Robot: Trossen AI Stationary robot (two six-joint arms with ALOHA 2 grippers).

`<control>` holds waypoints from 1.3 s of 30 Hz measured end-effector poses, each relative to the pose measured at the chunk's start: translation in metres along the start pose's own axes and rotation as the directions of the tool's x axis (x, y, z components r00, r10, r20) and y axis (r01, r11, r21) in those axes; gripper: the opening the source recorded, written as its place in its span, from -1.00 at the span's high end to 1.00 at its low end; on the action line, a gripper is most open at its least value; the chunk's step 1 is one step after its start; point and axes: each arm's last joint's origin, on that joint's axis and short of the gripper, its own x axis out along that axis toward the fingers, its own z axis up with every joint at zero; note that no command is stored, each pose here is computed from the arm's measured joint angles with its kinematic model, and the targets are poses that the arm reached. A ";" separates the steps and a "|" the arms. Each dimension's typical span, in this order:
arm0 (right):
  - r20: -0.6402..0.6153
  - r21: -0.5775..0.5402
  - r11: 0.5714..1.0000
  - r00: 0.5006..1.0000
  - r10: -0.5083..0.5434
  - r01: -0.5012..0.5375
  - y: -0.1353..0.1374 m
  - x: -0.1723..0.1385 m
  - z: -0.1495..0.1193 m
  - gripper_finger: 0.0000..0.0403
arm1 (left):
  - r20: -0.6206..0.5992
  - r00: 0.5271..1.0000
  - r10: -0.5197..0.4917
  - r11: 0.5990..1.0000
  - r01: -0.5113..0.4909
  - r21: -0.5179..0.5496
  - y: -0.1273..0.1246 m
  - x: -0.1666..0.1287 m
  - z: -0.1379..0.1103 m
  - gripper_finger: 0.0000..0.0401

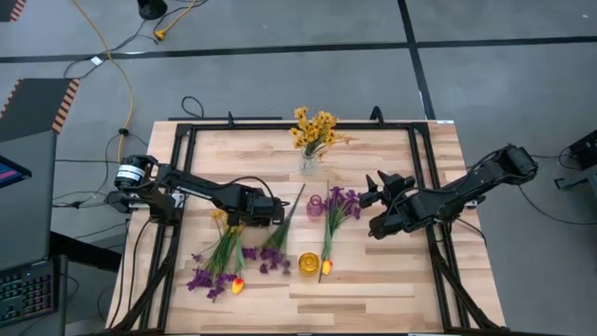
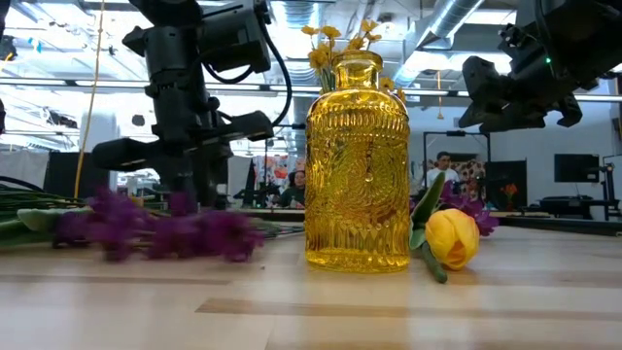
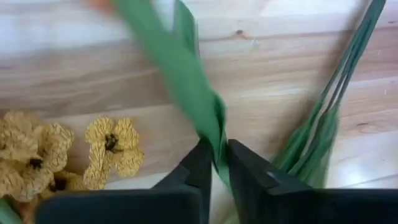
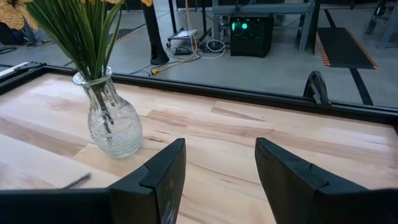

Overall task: Sort flowers into vase by color
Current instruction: Put the middle yellow tulip into the yellow vase

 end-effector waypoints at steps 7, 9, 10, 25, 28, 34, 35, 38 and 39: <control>0.000 0.000 1.000 1.000 0.000 0.000 0.000 0.000 0.000 -0.09 | 0.017 1.000 0.000 1.000 0.000 0.018 0.000 0.000 0.000 0.97; 0.000 0.000 1.000 1.000 0.000 0.000 0.000 0.000 0.000 -0.09 | 0.023 1.000 0.000 1.000 -0.001 0.031 0.000 0.000 0.001 0.99; 0.000 0.000 1.000 1.000 0.000 0.000 0.000 0.000 0.000 -0.09 | 0.024 1.000 -0.001 0.999 0.000 0.040 0.000 0.000 0.001 0.99; -0.001 0.000 1.000 1.000 0.000 0.000 0.000 0.000 0.000 -0.09 | 0.268 0.946 -0.184 0.975 0.140 0.174 0.002 -0.057 0.011 0.99; -0.005 0.000 1.000 1.000 0.001 -0.001 0.000 0.000 0.000 -0.09 | 0.350 0.904 -0.244 0.960 0.174 0.219 0.005 -0.076 0.014 0.99; -0.024 0.002 1.000 1.000 0.004 -0.004 0.000 0.000 -0.001 -0.09 | 0.523 0.791 -0.317 0.928 0.145 0.343 0.012 -0.107 0.012 0.99; -0.025 0.001 1.000 1.000 0.004 -0.004 0.000 0.000 -0.001 -0.09 | 0.554 0.766 -0.325 0.924 0.132 0.360 0.014 -0.112 0.011 0.99; -0.026 0.001 1.000 1.000 0.005 -0.005 0.000 0.000 -0.001 -0.09 | 0.631 0.696 -0.343 0.911 0.083 0.403 0.017 -0.122 0.006 0.99; -0.026 0.002 1.000 1.000 0.005 -0.005 0.000 0.000 -0.001 -0.09 | 0.654 0.672 -0.347 0.908 0.065 0.414 0.018 -0.125 0.004 0.99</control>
